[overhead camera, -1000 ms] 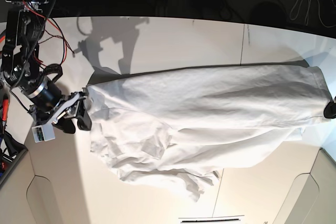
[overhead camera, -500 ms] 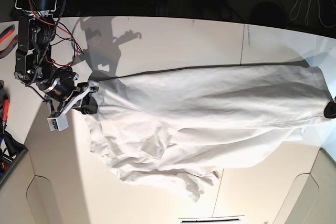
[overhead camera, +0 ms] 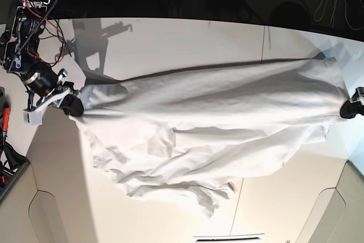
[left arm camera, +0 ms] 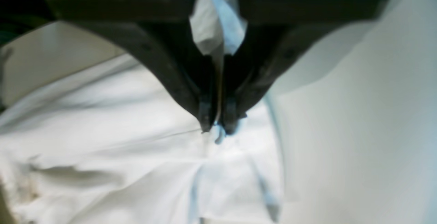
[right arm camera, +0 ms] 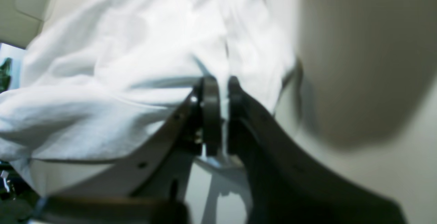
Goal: Layout the t-shirt on the table in an organized manner, then fold the t-shirt properly
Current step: 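Raise the shirt with both grippers and shake it out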
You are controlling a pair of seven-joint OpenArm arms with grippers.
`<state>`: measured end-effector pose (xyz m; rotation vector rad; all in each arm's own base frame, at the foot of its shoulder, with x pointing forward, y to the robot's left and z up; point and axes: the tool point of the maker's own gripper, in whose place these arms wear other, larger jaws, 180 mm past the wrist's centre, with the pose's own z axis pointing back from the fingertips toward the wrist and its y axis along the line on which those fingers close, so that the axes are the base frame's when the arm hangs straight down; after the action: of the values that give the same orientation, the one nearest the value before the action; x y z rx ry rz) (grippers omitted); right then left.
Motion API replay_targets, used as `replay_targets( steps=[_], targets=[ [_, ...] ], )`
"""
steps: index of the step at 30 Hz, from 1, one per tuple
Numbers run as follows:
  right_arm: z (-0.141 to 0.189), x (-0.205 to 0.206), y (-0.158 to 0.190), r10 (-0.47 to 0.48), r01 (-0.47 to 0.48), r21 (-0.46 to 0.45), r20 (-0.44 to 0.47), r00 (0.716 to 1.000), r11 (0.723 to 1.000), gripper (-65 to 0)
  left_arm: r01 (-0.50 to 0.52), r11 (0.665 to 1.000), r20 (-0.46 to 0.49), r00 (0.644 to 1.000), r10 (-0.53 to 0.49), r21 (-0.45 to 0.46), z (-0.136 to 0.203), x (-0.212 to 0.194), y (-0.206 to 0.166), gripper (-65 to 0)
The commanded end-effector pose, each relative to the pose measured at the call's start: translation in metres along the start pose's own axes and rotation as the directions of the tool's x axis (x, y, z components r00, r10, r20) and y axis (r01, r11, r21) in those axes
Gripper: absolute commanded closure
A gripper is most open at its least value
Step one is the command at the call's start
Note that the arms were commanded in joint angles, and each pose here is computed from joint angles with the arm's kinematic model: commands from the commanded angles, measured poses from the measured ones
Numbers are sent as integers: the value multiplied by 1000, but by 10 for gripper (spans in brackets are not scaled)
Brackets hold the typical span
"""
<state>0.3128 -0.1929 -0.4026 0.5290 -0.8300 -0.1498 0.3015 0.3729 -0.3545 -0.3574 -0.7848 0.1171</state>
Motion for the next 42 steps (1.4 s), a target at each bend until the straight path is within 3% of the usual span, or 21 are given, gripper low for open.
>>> replay_targets(
  steps=[1, 5, 10, 14, 24, 28, 31, 42],
  targets=[
    [5, 12, 0, 12, -12, 7, 40, 999, 1000, 0, -10, 999, 92, 996, 15, -47, 7, 25, -8, 0],
    [9, -4, -4, -5, 5, -2, 15, 1000, 1000, 0, -129, 966, 188, 967, 173, -224, 1, 33, -41, 0],
    [10, -3, -4, -6, 6, -2, 19, 1000, 1000, 0, -176, 911, 107, 967, 231, -372, 2, 22, -75, 0],
    [9, 0, -4, -2, 2, -4, 33, 999, 1000, 0, -137, 918, 0, 989, 147, -372, 9, 6, -82, 0],
    [10, 3, -17, 55, -51, -75, 41, 998, 996, 0, 13, 948, -6, 1000, -16, -318, 50, -10, -92, 0],
    [11, 3, -19, 44, -40, -86, 47, 998, 995, 0, 6, 965, 157, 987, 36, -261, 75, 10, -78, 0],
    [14, 7, -23, 39, -32, -96, 66, 997, 995, 0, -21, 975, 218, 973, 71, -221, 91, 16, -64, 0],
    [20, 17, -30, 21, -8, -109, 113, 993, 994, 0, -90, 982, 115, 987, 110, -166, 103, -29, -48, 0]
  ],
)
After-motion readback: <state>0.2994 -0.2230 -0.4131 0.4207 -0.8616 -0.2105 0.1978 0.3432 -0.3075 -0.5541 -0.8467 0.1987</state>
